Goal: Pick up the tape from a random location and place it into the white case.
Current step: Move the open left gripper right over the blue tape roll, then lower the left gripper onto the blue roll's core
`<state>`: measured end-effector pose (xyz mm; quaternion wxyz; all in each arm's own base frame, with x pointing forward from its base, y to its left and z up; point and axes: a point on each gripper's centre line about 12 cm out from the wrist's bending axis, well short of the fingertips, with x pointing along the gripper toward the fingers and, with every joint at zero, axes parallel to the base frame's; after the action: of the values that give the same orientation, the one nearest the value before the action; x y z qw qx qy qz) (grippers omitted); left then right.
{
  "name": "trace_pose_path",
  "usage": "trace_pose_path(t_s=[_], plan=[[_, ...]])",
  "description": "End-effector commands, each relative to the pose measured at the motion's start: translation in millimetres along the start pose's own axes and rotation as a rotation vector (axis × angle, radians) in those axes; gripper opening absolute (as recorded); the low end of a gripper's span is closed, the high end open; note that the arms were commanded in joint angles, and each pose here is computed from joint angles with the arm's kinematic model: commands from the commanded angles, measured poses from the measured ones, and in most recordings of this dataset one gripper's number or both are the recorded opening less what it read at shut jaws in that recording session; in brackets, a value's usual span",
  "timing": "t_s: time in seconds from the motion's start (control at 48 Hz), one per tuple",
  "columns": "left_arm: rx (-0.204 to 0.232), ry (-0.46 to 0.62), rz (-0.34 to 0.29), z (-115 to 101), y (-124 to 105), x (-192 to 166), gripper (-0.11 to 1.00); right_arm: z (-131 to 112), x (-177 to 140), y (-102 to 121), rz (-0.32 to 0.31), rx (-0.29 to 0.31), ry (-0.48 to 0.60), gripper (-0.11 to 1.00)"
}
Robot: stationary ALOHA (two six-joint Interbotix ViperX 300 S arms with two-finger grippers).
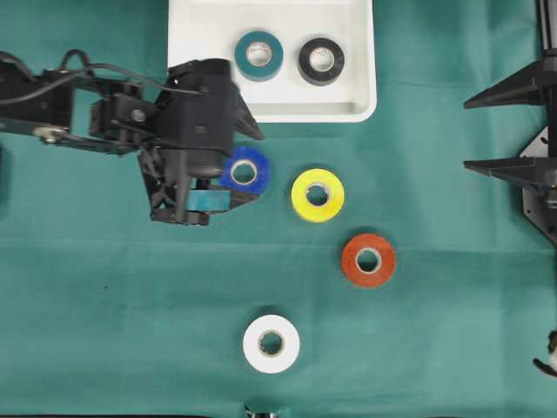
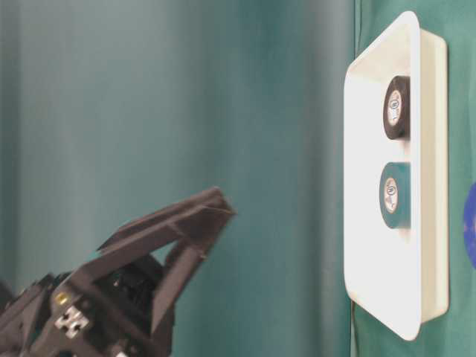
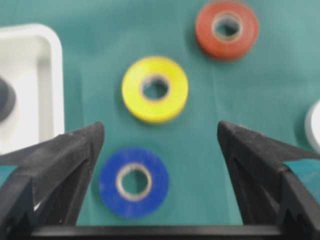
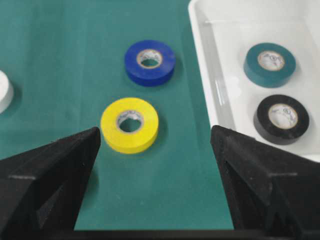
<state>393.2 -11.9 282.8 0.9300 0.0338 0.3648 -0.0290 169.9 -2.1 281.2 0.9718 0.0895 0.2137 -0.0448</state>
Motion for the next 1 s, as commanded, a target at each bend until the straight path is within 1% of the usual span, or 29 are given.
trace_pose_path(t_s=[0.0, 0.146, 0.48, 0.647, 0.98], plan=[[-0.003, 0.038, 0.0, 13.9, 2.6, -7.6, 0.97, 4.3, 0.3, 1.0, 0.002, -0.001, -0.007, 0.85], [-0.004, 0.156, -0.01, 14.7, 2.5, -3.1, 0.97, 3.6, 0.8, 1.2, 0.003, -0.002, -0.004, 0.86], [-0.003, 0.282, -0.019, 20.3, 2.8, 0.6, 0.97, 4.4, 0.3, 0.8, 0.0, 0.001, -0.008, 0.85], [-0.004, 0.286, -0.019, 24.4, 3.7, 0.9, 0.97, 3.7, 0.8, 0.7, 0.0, 0.001, -0.005, 0.86], [0.0, 0.289, -0.019, 23.5, 3.2, 2.5, 0.97, 3.4, 1.5, 0.7, -0.001, 0.001, -0.002, 0.85]])
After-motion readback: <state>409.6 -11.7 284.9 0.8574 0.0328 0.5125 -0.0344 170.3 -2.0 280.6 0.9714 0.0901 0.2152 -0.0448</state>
